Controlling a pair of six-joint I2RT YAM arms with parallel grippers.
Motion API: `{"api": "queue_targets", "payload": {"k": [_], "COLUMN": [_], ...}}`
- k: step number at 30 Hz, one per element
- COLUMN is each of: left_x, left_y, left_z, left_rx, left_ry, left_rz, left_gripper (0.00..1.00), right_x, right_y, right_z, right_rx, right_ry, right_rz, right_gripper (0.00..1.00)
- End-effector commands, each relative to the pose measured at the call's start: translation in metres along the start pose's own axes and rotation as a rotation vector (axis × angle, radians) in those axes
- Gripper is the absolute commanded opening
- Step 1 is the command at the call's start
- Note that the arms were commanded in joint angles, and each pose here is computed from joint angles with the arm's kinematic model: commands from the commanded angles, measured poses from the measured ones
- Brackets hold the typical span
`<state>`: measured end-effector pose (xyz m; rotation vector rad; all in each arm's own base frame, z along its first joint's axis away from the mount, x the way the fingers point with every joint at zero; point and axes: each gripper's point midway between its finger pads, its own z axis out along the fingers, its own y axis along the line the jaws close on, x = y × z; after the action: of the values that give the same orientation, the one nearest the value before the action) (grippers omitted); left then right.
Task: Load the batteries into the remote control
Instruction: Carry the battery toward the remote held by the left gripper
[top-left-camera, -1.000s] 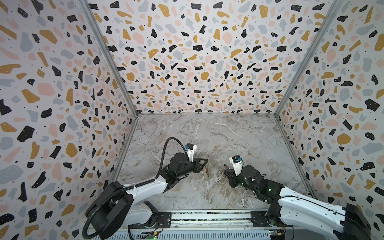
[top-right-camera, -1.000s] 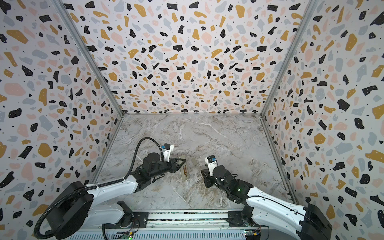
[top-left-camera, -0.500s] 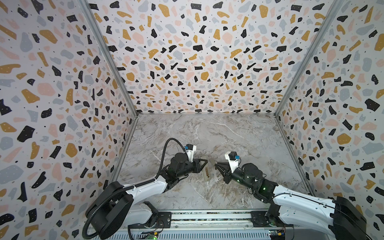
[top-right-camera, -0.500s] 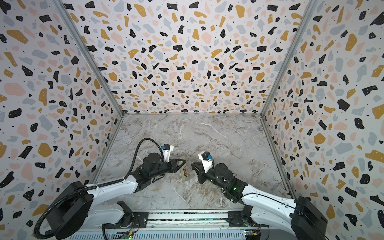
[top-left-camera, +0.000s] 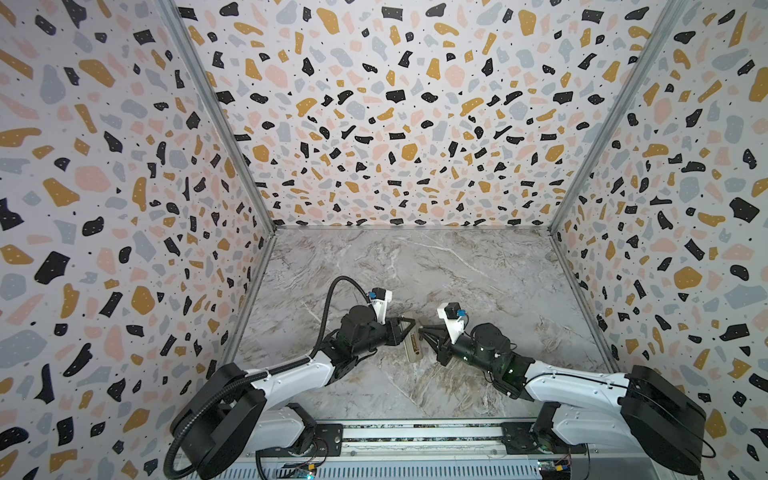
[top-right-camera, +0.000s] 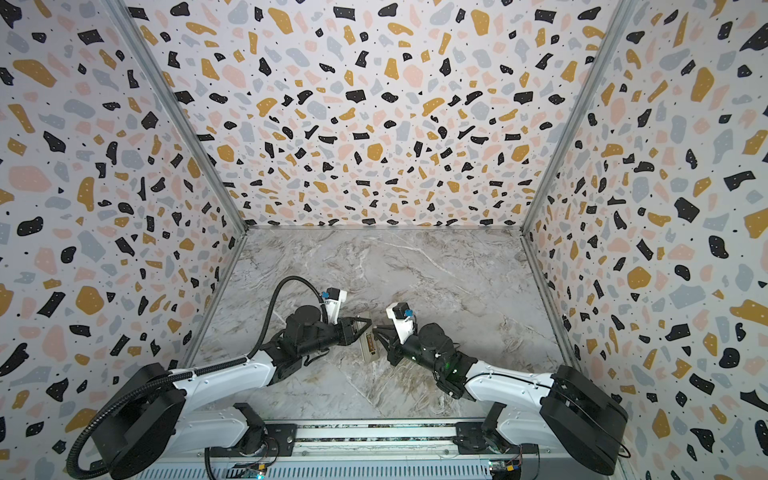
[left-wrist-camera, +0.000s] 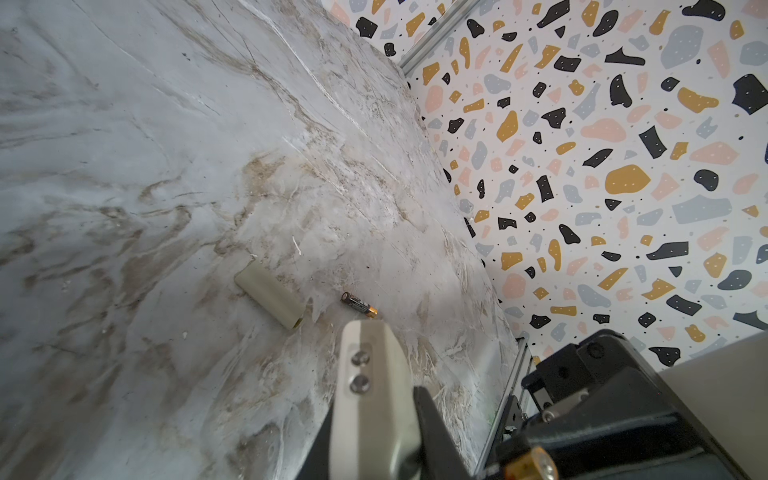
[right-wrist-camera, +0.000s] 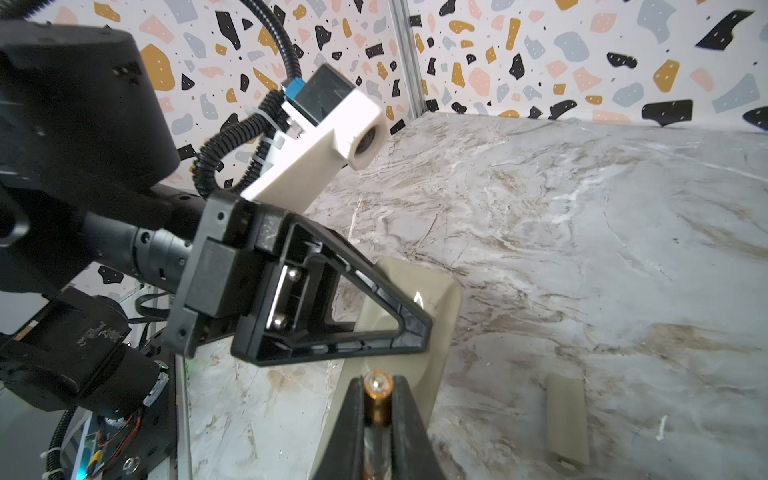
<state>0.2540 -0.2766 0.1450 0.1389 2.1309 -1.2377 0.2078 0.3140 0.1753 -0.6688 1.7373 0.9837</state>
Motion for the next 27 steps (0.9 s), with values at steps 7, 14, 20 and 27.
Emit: {"api": "queue_targets", "payload": {"k": [7,14,20,27], "left_x": [-0.024,-0.025,-0.024,-0.025], "left_y": [-0.025,-0.026,-0.026,-0.025], "left_z": [-0.005,-0.006,-0.005,-0.006], "left_rx": [0.083,0.089,0.086,0.082], "left_ry": [-0.081,-0.086,-0.083,-0.084], "left_rz": [0.019,0.019,0.023,0.026], "left_gripper": [0.00,0.00,0.00,0.00], "right_x": [-0.012,-0.005,0.002,0.010], "right_y": [0.008,0.005,0.001,-0.005], "right_z": [0.008,0.014,0.016,0.017], "right_rx": [-0.054,-0.045,-0.028,-0.002], "right_ry": [-0.054,-0.034,-0.015,0.012], "right_rz": [0.031,0.032,0.025,0.010], "right_gripper": [0.00,0.00,0.00,0.00]}}
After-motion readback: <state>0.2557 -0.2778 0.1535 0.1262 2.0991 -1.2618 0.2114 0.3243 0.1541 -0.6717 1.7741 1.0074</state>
